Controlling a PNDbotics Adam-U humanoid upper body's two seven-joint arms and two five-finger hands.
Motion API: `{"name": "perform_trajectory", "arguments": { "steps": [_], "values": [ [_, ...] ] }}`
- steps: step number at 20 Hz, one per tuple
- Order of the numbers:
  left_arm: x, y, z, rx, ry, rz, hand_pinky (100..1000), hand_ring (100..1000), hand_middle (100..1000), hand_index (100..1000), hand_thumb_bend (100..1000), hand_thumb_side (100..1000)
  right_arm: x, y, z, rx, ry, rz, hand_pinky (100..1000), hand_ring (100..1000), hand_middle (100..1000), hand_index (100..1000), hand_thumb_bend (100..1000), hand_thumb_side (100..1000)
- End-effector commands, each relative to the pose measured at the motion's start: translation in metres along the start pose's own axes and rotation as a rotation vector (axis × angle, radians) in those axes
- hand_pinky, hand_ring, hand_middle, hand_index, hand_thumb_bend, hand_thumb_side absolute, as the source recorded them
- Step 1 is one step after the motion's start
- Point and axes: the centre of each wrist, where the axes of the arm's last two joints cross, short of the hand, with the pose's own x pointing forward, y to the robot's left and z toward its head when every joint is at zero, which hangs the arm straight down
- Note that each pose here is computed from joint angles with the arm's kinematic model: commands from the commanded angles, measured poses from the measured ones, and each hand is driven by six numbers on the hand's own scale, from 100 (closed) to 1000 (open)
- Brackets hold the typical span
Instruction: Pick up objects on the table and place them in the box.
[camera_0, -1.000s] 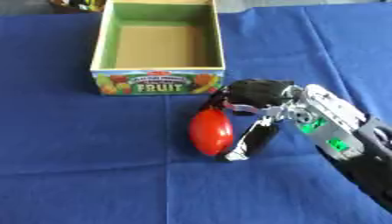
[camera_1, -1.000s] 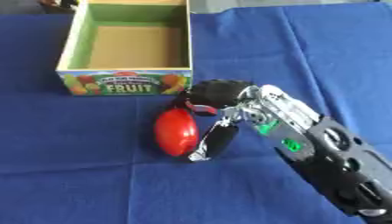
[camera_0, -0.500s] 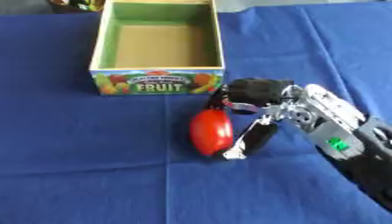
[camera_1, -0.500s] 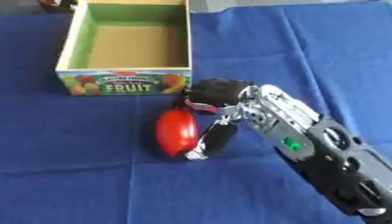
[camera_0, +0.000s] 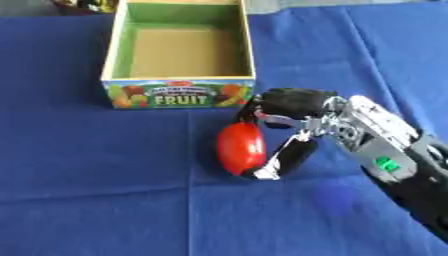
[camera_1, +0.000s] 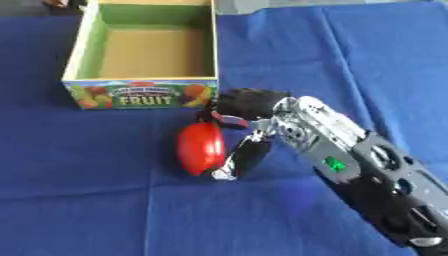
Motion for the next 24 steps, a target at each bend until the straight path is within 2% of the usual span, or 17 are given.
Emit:
{"name": "perform_trajectory", "arguments": {
  "steps": [1,3,10,16,18,24],
  "values": [
    [0.005,0.001,-0.002,0.001,-0.019,-0.002,425,573,625,792,100,1000,-0.002,-0.009,0.007,-0.033,0.014,0.008,476,582,458,530,167,451],
    [0.005,0.002,-0.001,0.001,-0.017,-0.003,425,573,625,792,100,1000,-0.002,-0.010,0.009,-0.047,0.018,0.005,451,568,429,497,101,442],
    [0.005,0.002,-0.001,0.002,-0.012,-0.006,426,573,625,792,100,1000,-0.001,-0.017,0.016,-0.106,0.036,-0.031,402,547,394,462,100,447],
    [0.004,0.004,0.001,0.001,-0.006,-0.014,426,572,626,792,100,1000,0.002,-0.027,0.031,-0.116,0.050,0.006,394,537,385,450,100,415],
    [0.004,0.005,0.002,0.001,-0.003,-0.018,426,572,626,792,100,1000,0.002,-0.033,0.038,-0.125,0.069,0.046,394,536,386,450,100,412],
    [0.003,0.006,0.002,-0.002,0.000,-0.026,426,572,627,792,100,1000,0.004,-0.056,0.060,-0.211,0.083,0.042,394,538,382,448,100,413]
  ]
}}
